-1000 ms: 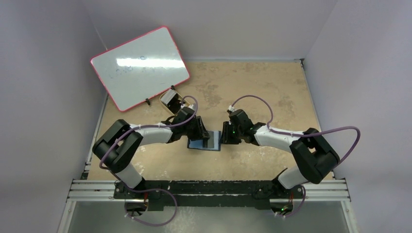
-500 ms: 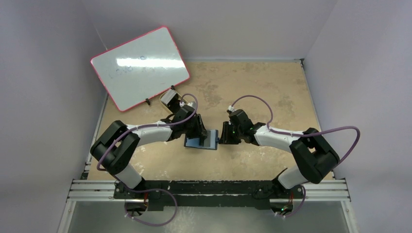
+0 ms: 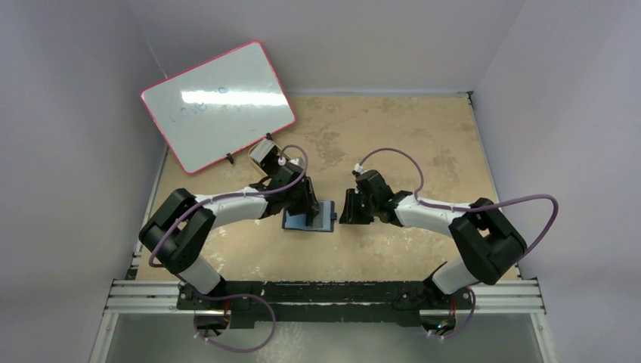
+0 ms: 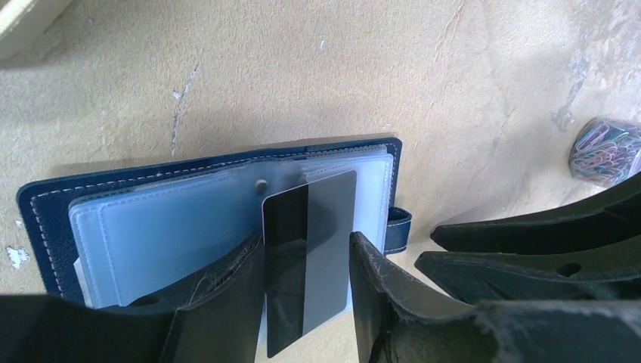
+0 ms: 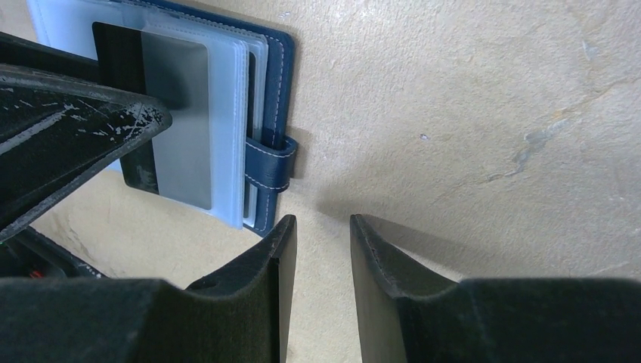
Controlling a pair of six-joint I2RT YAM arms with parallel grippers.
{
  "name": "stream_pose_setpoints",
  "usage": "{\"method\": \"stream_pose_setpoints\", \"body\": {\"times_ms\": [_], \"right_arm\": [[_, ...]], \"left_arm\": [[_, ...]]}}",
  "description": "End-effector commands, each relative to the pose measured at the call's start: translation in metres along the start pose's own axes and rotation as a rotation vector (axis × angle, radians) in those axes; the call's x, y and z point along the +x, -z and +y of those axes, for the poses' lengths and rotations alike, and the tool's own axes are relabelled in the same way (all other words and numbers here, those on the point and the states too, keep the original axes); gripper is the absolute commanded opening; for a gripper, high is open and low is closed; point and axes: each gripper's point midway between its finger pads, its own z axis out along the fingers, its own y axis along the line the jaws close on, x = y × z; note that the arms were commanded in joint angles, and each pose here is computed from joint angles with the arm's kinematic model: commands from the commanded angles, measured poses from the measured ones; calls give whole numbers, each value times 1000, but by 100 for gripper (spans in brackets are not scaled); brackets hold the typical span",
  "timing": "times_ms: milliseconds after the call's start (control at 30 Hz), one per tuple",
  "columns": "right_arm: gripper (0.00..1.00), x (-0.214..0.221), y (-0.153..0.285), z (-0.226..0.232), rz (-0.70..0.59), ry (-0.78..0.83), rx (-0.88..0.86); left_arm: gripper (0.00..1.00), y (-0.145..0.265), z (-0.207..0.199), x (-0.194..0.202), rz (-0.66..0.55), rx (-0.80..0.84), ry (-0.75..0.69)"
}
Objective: Put the credit cards into the card holder
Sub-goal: Insert the credit card into the card holder.
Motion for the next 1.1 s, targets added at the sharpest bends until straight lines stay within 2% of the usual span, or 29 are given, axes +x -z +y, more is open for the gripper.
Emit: {"method": "stream_pose_setpoints", "body": {"times_ms": [0, 200, 433, 600, 767, 1067], "right_arm": [[35, -2, -4, 7, 11, 13, -22], [35, 0, -4, 8, 23, 9, -26], [35, -2, -5, 10, 18, 12, -32], [35, -5, -7, 12, 11, 8, -38], [35, -2, -10, 10, 24, 0, -32], [35, 2, -13, 8, 32, -3, -31]], "left_arm": [[43, 12, -29, -26, -64, 68, -37], [44, 25, -47, -33, -69, 134, -27], [47, 27, -7, -34, -104, -51, -71], [47, 22, -29, -30, -88, 77, -35], [47, 11, -32, -18, -44, 121, -23], [47, -3, -13, -11, -48, 59, -10]]}}
